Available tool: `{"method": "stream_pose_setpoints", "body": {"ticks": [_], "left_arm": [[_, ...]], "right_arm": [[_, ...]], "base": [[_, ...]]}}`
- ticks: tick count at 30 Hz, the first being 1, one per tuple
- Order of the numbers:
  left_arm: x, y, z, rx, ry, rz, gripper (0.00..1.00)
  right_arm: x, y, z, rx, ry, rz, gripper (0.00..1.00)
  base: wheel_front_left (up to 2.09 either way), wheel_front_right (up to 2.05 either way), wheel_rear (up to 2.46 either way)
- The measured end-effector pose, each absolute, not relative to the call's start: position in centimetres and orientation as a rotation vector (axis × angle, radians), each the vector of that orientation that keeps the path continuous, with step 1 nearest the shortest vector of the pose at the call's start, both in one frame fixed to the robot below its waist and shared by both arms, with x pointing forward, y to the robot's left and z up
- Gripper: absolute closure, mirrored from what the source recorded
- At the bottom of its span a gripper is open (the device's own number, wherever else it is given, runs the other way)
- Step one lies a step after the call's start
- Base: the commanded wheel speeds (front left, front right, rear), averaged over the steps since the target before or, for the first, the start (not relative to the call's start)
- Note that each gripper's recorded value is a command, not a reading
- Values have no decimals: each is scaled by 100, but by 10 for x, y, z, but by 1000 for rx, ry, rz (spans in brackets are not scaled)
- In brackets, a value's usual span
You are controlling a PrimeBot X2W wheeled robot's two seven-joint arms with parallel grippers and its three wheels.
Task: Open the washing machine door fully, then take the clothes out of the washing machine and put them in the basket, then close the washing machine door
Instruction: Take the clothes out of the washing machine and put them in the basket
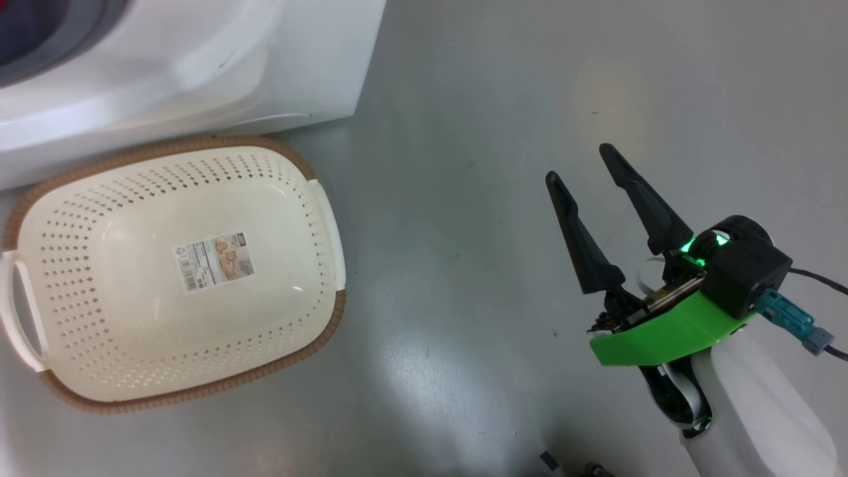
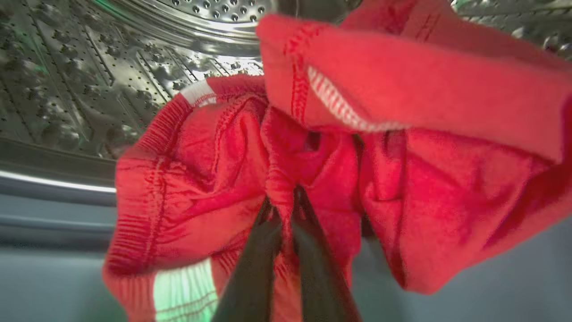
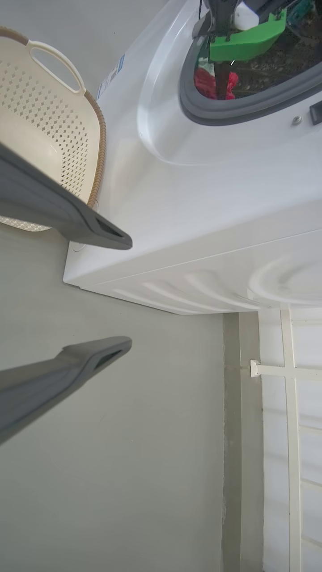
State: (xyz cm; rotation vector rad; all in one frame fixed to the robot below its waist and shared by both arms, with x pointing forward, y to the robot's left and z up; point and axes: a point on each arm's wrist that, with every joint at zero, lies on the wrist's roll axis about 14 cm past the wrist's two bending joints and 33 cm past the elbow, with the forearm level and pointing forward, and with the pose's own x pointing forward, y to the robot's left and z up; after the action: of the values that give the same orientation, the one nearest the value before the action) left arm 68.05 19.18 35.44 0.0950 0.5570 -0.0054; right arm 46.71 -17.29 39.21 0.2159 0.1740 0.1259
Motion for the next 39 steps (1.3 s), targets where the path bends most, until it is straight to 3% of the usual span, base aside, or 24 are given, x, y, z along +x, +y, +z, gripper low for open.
{"method": "stream_pose_setpoints", "body": {"ticks": [13, 25, 39], "left_arm": [[687, 189, 403, -101, 225, 19, 100], [674, 193, 433, -118, 15, 23, 100], [622, 190, 489, -130, -146, 21, 100]], "right_arm": [[470, -167, 396, 220, 161, 148, 0], [473, -161, 407, 220, 135, 171, 0], [470, -154, 440, 221, 59, 200, 0]], "base": [[0, 0, 0], [0, 0, 0], [0, 0, 0]]}}
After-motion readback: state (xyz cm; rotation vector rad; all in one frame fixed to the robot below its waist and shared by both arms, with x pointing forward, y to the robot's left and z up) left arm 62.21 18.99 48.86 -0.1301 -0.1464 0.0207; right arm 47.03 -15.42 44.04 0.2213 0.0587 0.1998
